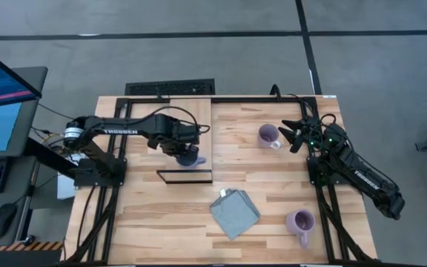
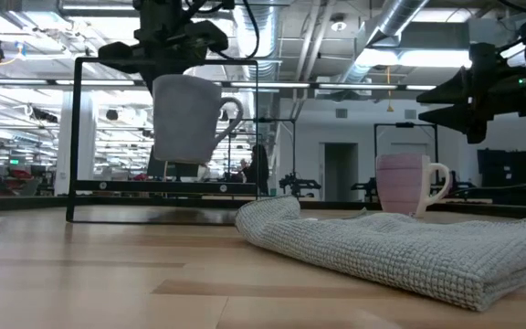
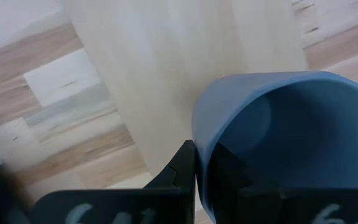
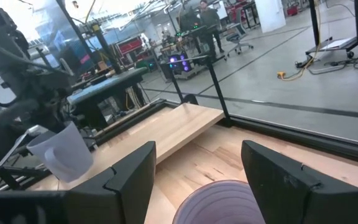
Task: Stack small to large cups/mugs on shelf
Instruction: Put the blue cup on the shelf
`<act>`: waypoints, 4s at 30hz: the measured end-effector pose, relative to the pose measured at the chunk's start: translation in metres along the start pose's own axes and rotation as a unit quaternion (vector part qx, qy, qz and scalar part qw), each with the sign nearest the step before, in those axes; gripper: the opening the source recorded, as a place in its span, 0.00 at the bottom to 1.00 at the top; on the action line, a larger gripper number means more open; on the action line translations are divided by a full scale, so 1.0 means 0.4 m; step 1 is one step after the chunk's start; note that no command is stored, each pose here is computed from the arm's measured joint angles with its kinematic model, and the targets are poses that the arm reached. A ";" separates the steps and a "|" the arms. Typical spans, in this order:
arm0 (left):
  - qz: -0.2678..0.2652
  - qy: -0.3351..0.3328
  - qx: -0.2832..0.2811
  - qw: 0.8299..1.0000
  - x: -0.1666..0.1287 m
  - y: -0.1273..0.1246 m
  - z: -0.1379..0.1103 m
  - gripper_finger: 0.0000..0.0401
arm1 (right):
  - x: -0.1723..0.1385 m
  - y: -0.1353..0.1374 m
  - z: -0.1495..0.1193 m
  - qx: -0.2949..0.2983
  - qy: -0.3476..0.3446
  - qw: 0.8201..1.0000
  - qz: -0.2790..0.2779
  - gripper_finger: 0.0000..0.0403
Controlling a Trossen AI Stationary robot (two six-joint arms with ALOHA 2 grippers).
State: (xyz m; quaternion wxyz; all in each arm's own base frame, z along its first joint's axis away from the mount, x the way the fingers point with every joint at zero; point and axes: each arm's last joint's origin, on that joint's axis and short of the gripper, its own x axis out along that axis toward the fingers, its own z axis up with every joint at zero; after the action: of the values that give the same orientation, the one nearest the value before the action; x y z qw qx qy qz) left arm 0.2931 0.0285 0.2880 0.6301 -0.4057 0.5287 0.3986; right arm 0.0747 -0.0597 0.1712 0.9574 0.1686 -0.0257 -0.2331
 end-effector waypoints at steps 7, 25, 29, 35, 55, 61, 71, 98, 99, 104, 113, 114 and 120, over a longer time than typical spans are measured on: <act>0.012 -0.007 -0.003 1.000 0.015 0.005 -0.002 0.01 | 0.000 0.000 0.000 0.000 0.000 1.000 0.000 0.65; 0.001 -0.015 -0.027 1.000 0.015 0.000 0.001 0.01 | 0.000 0.000 0.000 0.000 0.000 1.000 0.002 0.65; -0.001 -0.017 -0.035 0.999 0.018 -0.004 0.003 0.01 | 0.000 0.000 0.000 0.000 0.000 1.000 0.002 0.65; 0.002 -0.007 -0.039 0.999 0.035 -0.014 0.005 0.01 | 0.000 0.000 0.000 0.000 0.000 1.000 0.002 0.65; 0.017 0.004 -0.059 0.998 0.047 -0.006 0.000 0.01 | 0.000 0.000 0.000 0.000 0.001 1.000 0.002 0.65; 0.019 0.016 -0.062 0.998 0.074 0.001 -0.007 0.01 | 0.000 0.000 0.000 -0.001 0.001 1.000 0.002 0.65; 0.013 0.014 -0.054 0.998 0.080 -0.002 -0.006 0.02 | 0.000 0.000 0.000 -0.001 0.001 1.000 0.002 0.65; 0.024 0.013 -0.048 0.998 0.084 0.001 -0.007 0.10 | 0.000 0.000 0.000 -0.001 0.001 1.000 0.002 0.65; 0.024 0.013 -0.047 0.999 0.084 0.001 -0.007 0.10 | 0.000 0.000 0.000 -0.001 0.001 1.000 0.002 0.65; 0.024 0.013 -0.047 0.999 0.084 0.001 -0.007 0.11 | 0.000 0.000 0.000 -0.001 0.001 1.000 0.002 0.65; 0.023 0.013 -0.047 0.999 0.084 0.001 -0.007 0.11 | 0.000 0.000 0.000 -0.001 0.001 1.000 0.002 0.65; 0.023 0.012 -0.047 0.999 0.084 0.001 -0.007 0.11 | 0.000 0.000 0.000 -0.001 0.001 1.000 0.002 0.65; 0.023 0.013 -0.045 0.999 0.084 0.000 -0.007 0.11 | 0.000 0.000 0.000 -0.001 0.001 1.000 0.002 0.65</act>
State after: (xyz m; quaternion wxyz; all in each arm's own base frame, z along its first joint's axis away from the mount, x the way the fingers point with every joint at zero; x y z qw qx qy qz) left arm 0.2961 0.0284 0.2542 0.5954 -0.4265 0.5273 0.4308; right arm 0.0748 -0.0596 0.1712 0.9580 0.1676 -0.0251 -0.2312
